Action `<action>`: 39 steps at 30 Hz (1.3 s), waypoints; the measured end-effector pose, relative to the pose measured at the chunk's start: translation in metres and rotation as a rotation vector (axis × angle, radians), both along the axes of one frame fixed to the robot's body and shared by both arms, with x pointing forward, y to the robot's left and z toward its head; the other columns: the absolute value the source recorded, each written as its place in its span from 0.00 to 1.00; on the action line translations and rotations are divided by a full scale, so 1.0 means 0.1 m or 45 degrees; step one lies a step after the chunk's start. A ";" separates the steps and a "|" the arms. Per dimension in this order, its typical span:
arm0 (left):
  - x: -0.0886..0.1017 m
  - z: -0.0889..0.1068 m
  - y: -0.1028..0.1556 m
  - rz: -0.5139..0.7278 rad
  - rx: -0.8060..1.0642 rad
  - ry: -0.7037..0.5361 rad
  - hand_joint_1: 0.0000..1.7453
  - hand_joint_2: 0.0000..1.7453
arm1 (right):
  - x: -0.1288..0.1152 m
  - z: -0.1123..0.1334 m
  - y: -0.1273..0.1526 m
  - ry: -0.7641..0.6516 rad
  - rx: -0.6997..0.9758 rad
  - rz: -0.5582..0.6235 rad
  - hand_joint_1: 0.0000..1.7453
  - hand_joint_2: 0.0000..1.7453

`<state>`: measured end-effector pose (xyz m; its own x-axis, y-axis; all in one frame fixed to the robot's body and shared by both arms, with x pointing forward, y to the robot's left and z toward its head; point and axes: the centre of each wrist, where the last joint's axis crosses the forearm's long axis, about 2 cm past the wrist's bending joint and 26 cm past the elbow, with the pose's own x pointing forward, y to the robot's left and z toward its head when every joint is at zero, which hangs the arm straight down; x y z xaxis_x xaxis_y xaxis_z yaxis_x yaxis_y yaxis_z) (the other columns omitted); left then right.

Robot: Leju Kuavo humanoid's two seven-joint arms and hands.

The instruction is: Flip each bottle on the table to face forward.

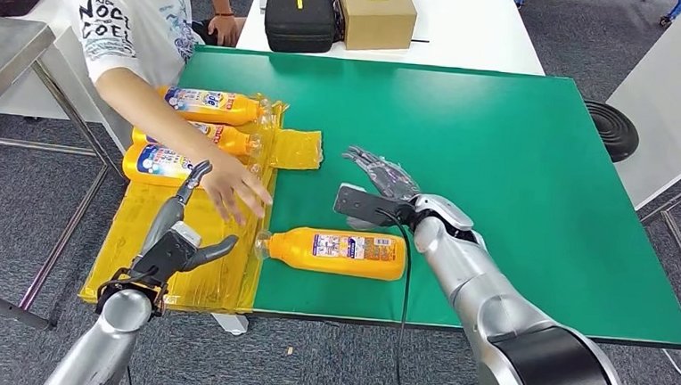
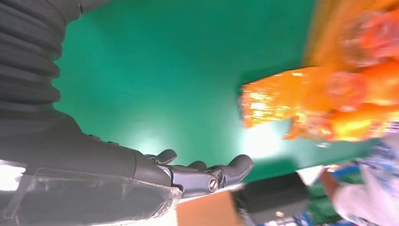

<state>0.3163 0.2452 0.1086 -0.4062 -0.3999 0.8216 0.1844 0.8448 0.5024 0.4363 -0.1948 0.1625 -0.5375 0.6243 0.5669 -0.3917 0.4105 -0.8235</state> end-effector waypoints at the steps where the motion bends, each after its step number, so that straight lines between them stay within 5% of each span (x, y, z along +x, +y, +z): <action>1: 0.00 0.00 0.00 0.001 0.000 0.001 0.00 1.00 | -0.01 0.01 0.04 -0.007 0.016 0.014 0.00 1.00; 12: -0.02 -0.02 0.03 0.021 -0.005 0.000 0.00 1.00 | -0.07 0.04 0.21 -0.034 0.070 0.077 0.00 1.00; 22: -0.07 0.01 0.10 0.063 -0.033 -0.022 0.00 1.00 | -0.38 -0.20 0.54 0.049 0.096 0.255 0.00 1.00; 33: -0.11 0.00 0.14 0.072 -0.044 -0.016 0.00 1.00 | -0.77 -0.68 0.22 0.112 -0.007 0.165 0.00 1.00; 39: -0.19 -0.03 0.18 0.092 -0.062 -0.002 0.00 1.00 | -0.98 -0.75 0.07 0.059 -0.033 0.079 0.00 1.00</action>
<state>0.2978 0.2633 0.1055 -0.3791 -0.3879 0.8402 0.1209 0.8794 0.4605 0.3387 -0.1874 0.0877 -0.5489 0.6054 0.5764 -0.4536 0.3634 -0.8137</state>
